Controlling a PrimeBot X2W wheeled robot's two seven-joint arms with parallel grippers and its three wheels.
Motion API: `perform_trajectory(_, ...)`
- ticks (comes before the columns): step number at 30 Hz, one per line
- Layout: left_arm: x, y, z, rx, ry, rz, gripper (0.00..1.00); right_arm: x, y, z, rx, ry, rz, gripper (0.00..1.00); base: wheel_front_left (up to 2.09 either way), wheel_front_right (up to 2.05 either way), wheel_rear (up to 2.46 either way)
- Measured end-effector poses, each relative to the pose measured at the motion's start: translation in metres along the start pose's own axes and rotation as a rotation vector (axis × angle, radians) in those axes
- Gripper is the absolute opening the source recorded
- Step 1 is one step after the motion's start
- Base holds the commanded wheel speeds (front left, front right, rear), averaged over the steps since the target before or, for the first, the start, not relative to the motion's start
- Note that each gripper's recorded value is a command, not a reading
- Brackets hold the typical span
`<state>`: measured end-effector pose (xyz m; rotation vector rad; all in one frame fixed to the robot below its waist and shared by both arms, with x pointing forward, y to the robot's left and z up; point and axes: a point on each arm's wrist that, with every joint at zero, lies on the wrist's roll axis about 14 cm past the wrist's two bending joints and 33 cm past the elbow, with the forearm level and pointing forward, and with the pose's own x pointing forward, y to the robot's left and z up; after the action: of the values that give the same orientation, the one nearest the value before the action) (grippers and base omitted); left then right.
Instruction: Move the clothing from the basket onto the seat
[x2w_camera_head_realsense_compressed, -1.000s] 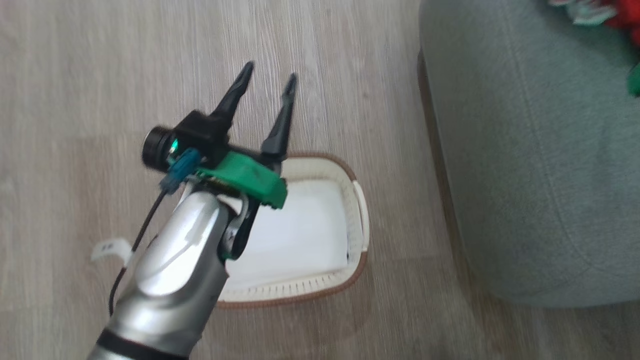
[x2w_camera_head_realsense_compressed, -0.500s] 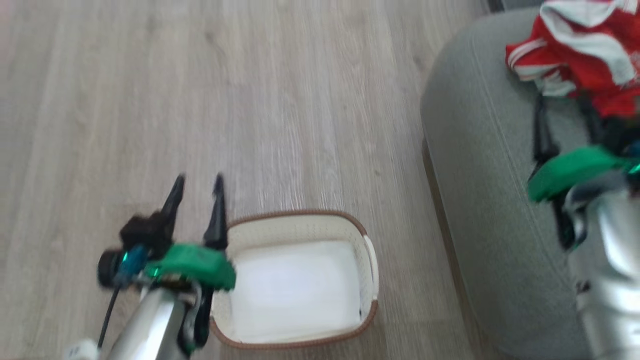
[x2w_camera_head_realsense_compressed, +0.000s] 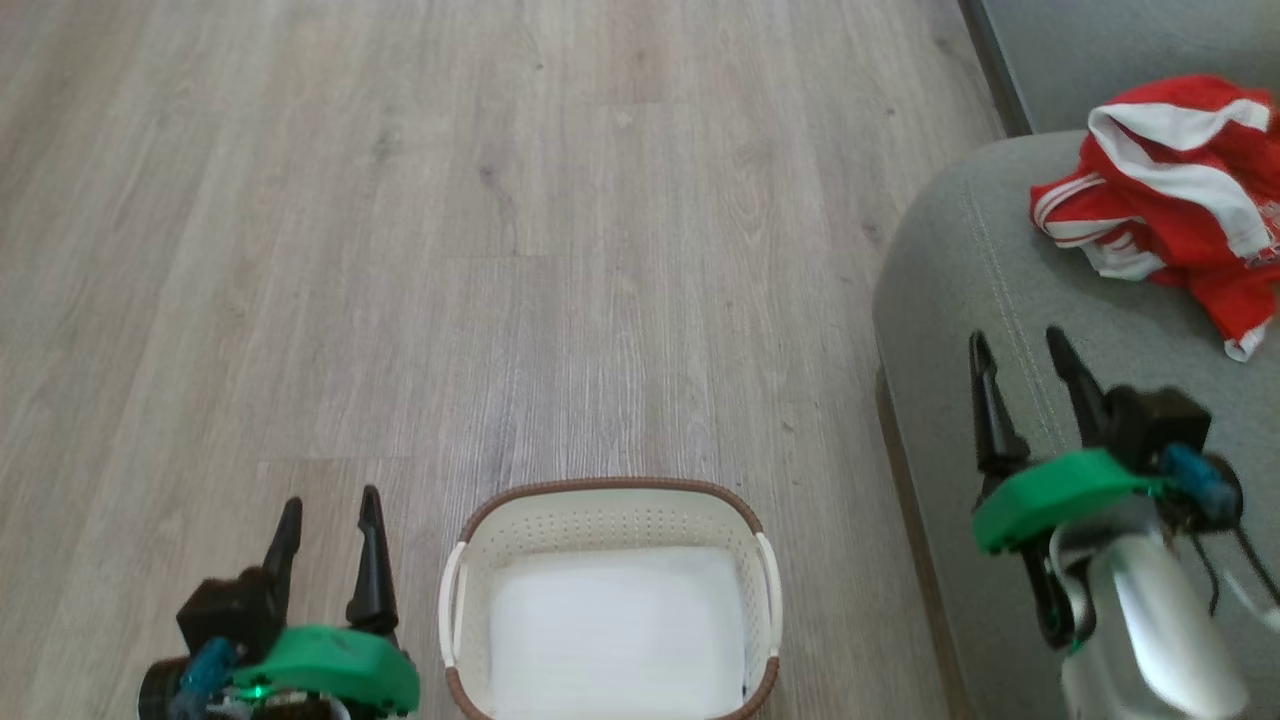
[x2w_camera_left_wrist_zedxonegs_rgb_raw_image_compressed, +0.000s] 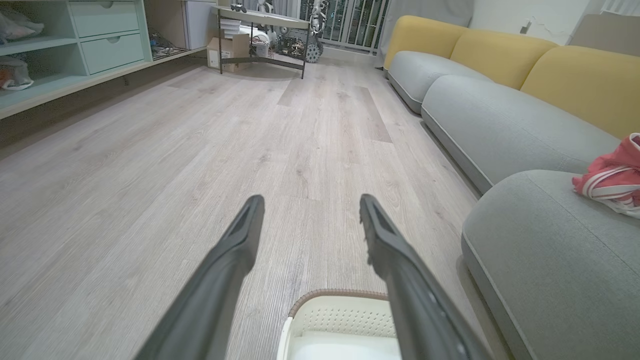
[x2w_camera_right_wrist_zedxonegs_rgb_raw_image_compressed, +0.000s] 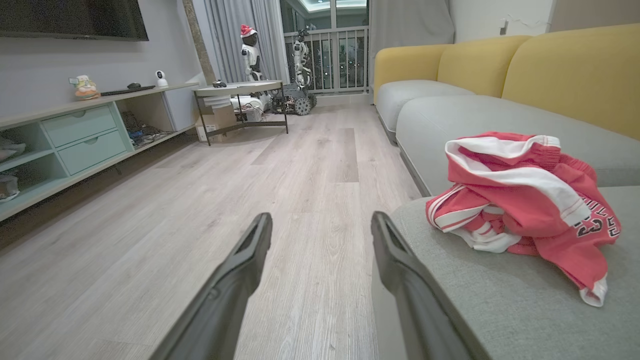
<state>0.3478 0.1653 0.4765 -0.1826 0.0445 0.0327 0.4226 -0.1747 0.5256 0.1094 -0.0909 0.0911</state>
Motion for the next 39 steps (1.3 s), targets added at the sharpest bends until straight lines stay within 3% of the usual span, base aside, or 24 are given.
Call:
perform_trajectory(20, -0.025, 0.018, -0.001, -0.012, -0.005, 0.06, 1.0, -0.053, 0.023, -0.03, 0.065, 0.09, 0.033, 1.0, 0.0, 0.0, 0.0)
perform_trajectory(39, -0.027, 0.023, -0.014, 0.023, 0.032, 0.076, 1.0, -0.055, 0.022, -0.04, 0.053, 0.122, 0.03, 1.0, 0.0, 0.0, 0.0)
